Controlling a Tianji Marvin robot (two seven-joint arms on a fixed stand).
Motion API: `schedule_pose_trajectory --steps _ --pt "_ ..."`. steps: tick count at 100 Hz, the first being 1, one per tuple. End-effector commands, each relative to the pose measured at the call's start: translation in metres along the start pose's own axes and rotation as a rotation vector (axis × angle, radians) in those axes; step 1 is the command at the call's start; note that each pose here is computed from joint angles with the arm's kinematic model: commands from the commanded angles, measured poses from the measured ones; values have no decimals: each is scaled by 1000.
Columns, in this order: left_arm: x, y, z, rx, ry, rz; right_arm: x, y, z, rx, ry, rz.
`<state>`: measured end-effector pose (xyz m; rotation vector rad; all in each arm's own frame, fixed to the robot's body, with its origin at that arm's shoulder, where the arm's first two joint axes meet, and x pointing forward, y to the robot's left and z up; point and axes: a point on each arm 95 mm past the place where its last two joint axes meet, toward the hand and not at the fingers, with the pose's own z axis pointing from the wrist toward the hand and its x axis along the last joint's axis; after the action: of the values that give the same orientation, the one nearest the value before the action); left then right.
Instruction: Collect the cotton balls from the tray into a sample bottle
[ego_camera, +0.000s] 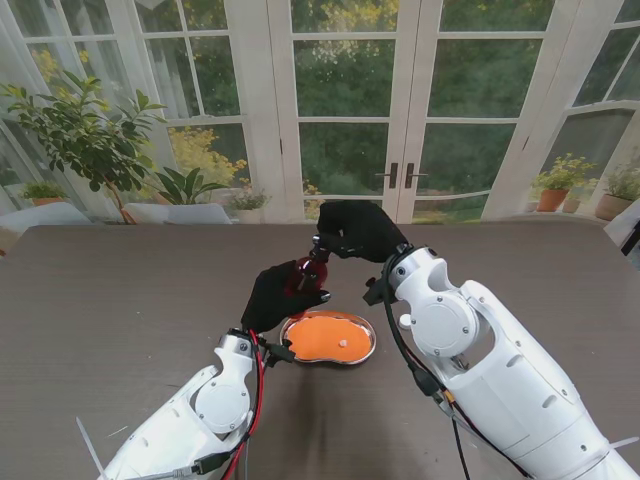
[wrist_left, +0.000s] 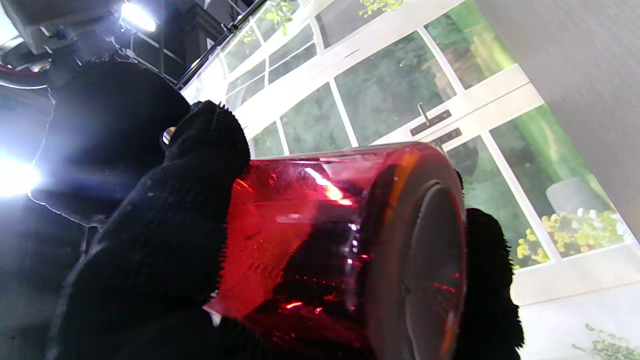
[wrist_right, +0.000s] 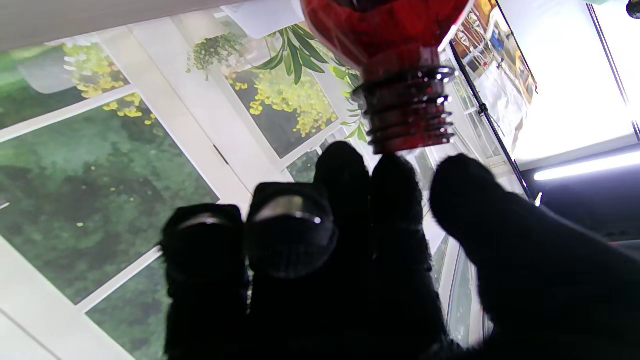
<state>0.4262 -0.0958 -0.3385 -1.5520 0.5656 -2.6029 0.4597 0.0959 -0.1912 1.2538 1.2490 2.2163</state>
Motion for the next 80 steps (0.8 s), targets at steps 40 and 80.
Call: schedule_pose_trajectory --steps 40,80 --pt "7 4 6 -2 28 -13 7 -9 0 39 24 -5" --pt "8 5 6 9 23 -16 14 -6 -1 49 55 -43"
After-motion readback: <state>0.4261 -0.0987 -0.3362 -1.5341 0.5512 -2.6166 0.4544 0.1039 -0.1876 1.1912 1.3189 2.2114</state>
